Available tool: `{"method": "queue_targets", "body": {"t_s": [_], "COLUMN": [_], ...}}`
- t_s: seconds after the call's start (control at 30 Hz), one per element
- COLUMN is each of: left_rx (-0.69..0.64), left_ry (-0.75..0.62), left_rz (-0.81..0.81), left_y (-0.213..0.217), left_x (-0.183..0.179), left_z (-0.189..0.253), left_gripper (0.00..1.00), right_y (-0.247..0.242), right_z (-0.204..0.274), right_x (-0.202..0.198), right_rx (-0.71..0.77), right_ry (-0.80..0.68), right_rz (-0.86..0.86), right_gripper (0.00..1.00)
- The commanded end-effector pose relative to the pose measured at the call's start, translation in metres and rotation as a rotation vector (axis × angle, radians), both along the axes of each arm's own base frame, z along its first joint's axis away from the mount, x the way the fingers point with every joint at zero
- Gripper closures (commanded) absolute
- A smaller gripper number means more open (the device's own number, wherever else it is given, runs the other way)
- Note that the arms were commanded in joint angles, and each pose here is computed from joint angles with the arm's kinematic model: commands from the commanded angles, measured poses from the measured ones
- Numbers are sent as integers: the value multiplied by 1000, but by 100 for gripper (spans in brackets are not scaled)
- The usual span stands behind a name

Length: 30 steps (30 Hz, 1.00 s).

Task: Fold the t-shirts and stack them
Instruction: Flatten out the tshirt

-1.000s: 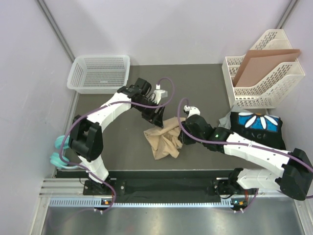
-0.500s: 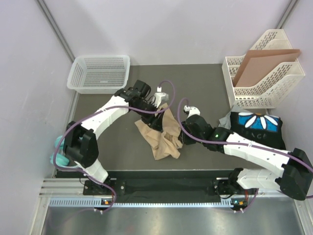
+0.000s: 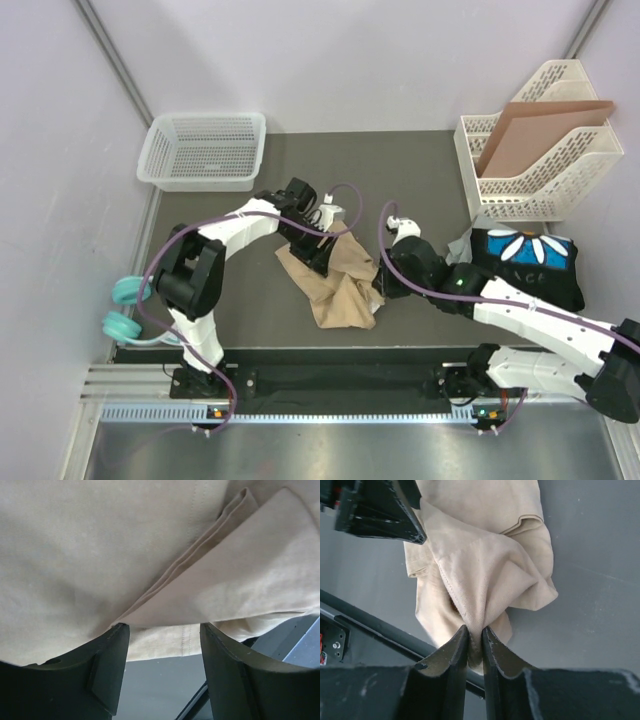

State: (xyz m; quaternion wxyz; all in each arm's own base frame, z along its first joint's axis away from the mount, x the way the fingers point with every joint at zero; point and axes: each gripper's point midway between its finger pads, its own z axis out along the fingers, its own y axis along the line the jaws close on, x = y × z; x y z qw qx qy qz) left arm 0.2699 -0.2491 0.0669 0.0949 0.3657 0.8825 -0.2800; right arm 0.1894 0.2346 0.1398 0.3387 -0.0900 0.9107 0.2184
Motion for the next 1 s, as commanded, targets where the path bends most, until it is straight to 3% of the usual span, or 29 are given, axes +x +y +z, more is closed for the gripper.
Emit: {"method": "queue_targets", "body": {"t_s": [0.0,0.1,0.23,0.33,0.6,0.77,0.97], "left_rx": [-8,-8,-104,-126,-139,-107,-53], "left_ry": [-48,-69,-151,-166,-80,-45,-41], "left_rz": [-13,15,57,45,-11,-48,-115], "left_y": [-3,7,19,18,-17,-34,-48], "left_x": [10,16,29,26,1,-15,-31], "left_z": [1,15,63,72,59,39,18], "left_gripper": [37,37,35,35,35,36,37], "right_y": [-2,-20,-69,-87,-127,-155,-153], "right_z": [12,6,4,34,107,94,66], "right_x": [1,3,-7,-7,-7,-22,-23], "right_rx": [8,-60,-216,-181,-98,-136,-216], "right_ry": [-21,0,50,0,-121,-94,-38], "right_rz": [-22,-103,-258,-342,-515,-594,-604], "right_gripper": [83,87,100,100,100,100,100]}}
